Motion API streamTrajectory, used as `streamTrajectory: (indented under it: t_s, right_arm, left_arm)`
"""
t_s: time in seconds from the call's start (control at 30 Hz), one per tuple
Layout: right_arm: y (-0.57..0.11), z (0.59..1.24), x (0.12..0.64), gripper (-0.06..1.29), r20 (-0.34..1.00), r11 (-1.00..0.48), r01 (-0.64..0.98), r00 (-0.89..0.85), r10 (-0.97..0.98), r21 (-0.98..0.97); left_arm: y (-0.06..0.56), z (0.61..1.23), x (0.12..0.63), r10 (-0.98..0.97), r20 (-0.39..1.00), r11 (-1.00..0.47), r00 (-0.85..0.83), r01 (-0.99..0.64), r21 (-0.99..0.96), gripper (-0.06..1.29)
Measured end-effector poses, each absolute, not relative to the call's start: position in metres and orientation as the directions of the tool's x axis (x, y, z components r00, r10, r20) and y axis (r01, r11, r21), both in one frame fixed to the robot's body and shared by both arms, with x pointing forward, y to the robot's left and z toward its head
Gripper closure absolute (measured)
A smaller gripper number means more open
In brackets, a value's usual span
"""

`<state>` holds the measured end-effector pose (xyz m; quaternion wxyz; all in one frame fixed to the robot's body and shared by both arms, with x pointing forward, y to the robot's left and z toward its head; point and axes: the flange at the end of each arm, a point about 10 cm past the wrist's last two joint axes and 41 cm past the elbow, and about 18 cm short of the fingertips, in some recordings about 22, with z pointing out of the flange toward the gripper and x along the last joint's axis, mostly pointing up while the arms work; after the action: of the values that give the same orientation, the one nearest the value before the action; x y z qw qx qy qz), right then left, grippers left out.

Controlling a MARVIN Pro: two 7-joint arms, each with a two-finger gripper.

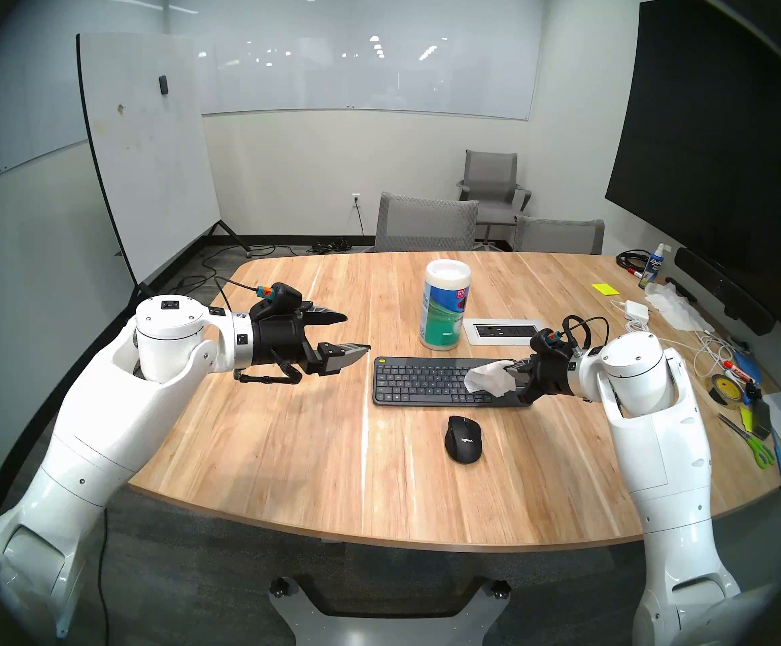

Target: Wipe the keyboards and mice with a disinfecting wipe, then set the wipe down

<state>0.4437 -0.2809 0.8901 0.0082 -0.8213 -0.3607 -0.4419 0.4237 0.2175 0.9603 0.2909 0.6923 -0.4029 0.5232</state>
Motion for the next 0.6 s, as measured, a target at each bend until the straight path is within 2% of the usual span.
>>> streamTrajectory:
  t_s: [0.6]
  right_arm:
    - [-0.293,0.867,0.460,1.25,0.685,-0.768,0.540,0.415,0.599,0.345]
  left_arm:
    - [0.218,0.960,0.424,-0.254,0.959,-0.506,0.128,-0.862,-0.019,-0.03]
